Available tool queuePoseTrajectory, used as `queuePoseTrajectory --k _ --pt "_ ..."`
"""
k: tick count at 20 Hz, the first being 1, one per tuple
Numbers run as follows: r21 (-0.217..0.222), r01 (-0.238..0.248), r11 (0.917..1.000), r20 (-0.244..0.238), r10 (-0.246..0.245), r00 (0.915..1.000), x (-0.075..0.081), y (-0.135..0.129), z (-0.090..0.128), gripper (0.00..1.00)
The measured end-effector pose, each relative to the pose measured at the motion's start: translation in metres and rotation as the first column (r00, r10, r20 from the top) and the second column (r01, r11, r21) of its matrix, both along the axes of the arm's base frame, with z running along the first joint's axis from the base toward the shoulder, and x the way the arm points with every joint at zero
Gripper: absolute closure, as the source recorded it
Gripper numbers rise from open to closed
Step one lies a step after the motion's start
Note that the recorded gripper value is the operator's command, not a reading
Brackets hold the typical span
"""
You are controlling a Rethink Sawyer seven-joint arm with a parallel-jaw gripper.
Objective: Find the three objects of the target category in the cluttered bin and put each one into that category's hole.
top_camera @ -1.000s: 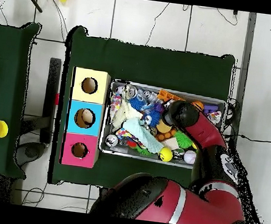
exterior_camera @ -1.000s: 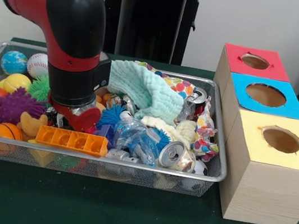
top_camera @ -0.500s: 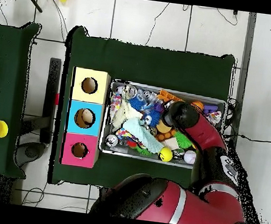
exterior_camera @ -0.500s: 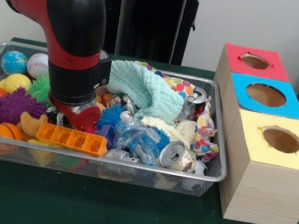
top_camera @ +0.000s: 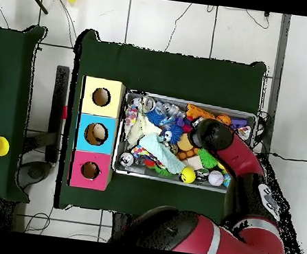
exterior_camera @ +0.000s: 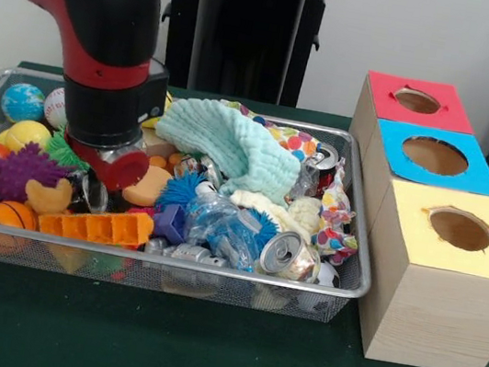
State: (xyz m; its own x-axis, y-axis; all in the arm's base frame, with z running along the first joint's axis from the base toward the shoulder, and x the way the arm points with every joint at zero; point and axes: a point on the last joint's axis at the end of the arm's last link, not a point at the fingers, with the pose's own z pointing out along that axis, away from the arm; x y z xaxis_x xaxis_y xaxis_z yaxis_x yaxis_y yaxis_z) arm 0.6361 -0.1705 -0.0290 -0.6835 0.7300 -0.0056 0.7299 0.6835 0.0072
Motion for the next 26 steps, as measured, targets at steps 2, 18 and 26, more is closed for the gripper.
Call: queuePoseTrajectory --k 2,18,26 --pt "0.009 0.018 0.9998 -0.015 -0.018 0.9997 -0.010 -0.015 0.014 0.00" --pt "-0.015 0.089 0.9959 -0.040 -0.090 0.9951 -0.057 -0.110 0.047 0.00" --pt "-0.017 0.068 0.9976 -0.057 -0.069 0.9960 -0.065 -0.112 0.039 0.00"
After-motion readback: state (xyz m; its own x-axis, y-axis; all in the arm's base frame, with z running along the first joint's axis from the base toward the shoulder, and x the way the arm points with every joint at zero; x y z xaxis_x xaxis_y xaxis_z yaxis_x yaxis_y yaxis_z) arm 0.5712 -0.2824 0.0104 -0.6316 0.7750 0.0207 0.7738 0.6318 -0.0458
